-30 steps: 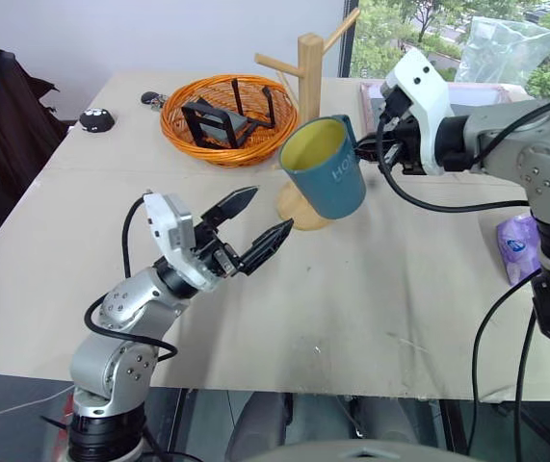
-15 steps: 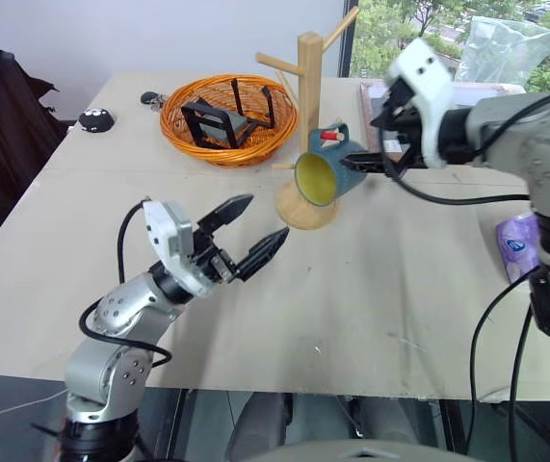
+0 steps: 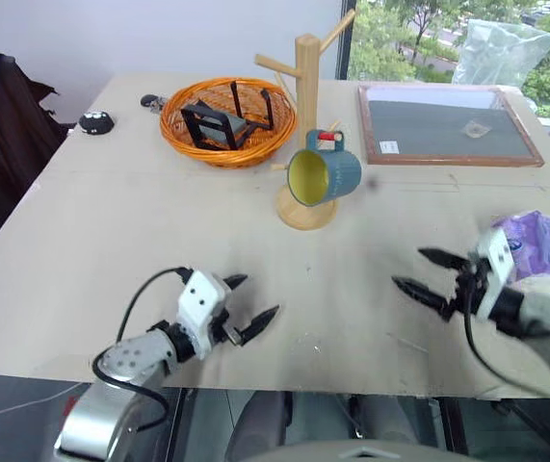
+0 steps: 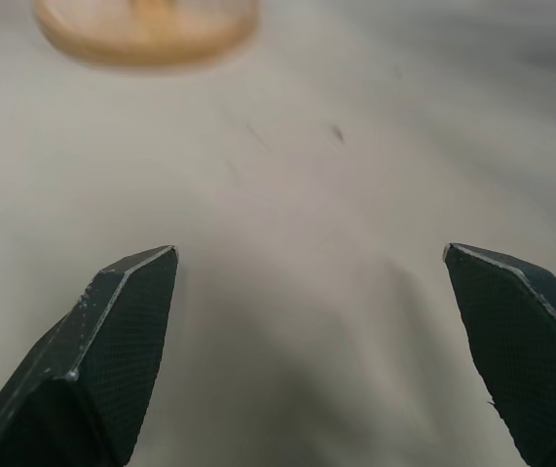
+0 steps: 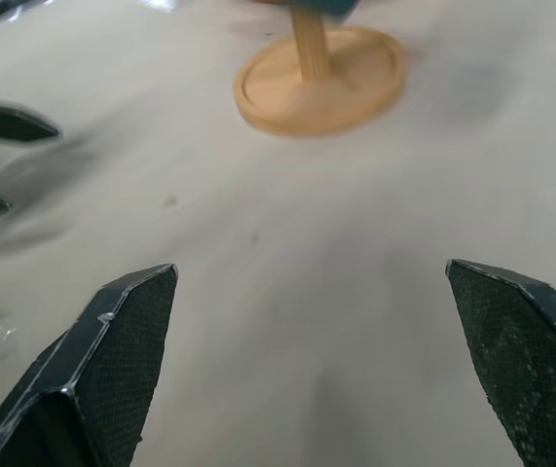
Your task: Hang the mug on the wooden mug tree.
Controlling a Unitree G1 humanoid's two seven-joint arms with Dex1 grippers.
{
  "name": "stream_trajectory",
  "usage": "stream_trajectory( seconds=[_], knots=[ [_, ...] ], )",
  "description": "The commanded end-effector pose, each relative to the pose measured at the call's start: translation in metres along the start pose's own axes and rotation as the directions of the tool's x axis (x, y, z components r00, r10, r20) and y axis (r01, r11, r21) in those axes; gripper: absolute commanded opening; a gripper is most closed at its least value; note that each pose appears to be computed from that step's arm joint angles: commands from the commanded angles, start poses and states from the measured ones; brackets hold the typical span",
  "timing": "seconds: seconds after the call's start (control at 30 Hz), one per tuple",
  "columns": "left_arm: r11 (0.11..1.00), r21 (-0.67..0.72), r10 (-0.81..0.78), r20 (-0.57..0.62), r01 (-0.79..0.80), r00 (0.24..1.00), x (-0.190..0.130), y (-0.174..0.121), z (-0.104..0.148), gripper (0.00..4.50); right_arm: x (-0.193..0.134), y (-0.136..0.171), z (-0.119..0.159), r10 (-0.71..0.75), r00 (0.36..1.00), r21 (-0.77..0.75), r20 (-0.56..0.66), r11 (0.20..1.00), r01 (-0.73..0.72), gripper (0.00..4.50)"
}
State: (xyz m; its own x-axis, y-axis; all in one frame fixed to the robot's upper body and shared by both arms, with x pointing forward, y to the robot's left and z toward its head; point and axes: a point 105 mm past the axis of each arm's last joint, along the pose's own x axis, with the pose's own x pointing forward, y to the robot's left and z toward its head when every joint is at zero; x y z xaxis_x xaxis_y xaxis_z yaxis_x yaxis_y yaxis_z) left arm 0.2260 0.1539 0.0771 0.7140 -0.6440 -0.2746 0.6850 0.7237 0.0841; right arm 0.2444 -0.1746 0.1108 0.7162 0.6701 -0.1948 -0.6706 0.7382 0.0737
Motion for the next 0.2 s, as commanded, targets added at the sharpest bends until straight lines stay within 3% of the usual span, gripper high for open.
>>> stream_trajectory(
  seconds=[0.03,0.2],
  knots=[
    [0.999,-0.016,0.043,0.028,-0.043,0.999,0.0,0.007,-0.002,4.5,-0.018,-0.014,-0.004,-0.118,0.982,-0.01,0.145,0.993,0.12,4.49],
    [1.0,0.024,-0.006,0.035,0.005,0.999,0.001,0.003,-0.002,4.5,-0.027,-0.023,-0.033,-0.171,0.977,-0.015,0.129,0.985,0.174,4.49]
  ],
)
